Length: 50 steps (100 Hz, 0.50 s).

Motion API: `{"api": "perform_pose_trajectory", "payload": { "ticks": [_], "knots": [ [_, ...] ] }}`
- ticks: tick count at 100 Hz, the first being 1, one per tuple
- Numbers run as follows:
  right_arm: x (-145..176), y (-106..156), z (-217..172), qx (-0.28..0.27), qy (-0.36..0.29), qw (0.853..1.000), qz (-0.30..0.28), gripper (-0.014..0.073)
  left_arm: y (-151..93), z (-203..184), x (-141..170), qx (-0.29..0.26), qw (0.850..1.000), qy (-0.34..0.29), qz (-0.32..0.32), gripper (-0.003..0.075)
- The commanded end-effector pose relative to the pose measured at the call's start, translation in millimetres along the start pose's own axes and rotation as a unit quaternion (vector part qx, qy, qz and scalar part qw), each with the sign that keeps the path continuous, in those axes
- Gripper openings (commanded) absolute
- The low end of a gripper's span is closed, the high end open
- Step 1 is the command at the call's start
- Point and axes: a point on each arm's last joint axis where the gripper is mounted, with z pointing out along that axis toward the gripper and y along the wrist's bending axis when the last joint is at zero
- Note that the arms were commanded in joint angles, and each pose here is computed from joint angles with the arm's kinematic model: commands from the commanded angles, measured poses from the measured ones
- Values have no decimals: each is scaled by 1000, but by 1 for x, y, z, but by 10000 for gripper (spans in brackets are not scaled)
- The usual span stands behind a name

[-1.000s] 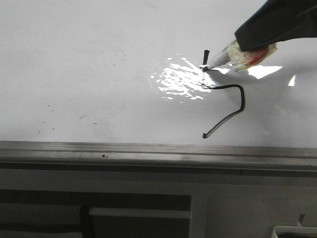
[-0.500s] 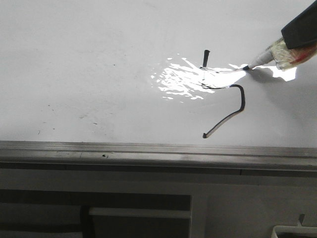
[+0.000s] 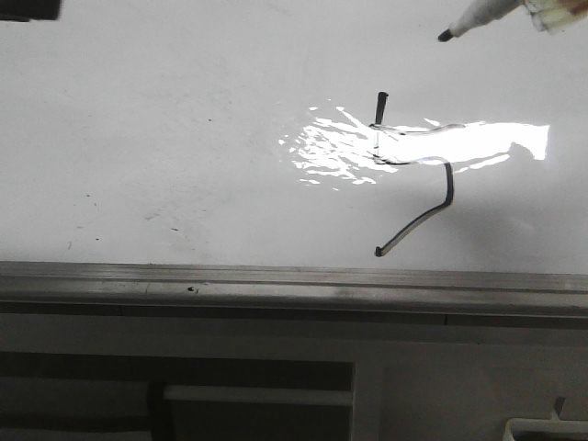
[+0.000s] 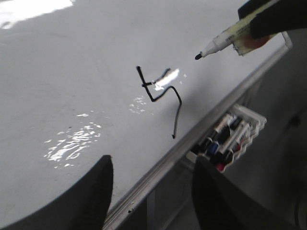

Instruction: Write number 5 on whiteboard

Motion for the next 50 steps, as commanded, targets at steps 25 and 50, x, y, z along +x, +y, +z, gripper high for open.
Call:
{"api": "perform_pose_trajectory", "payload": {
  "ticks": [25, 50],
  "knots": [
    [-14, 32, 18, -130, -5, 983, -128, -43, -30, 55, -46, 124, 973, 64, 186, 407],
    [-25, 47, 20, -141, -48, 976, -156, -43, -46, 88, -49, 158, 964, 85, 198, 406]
  ]
}}
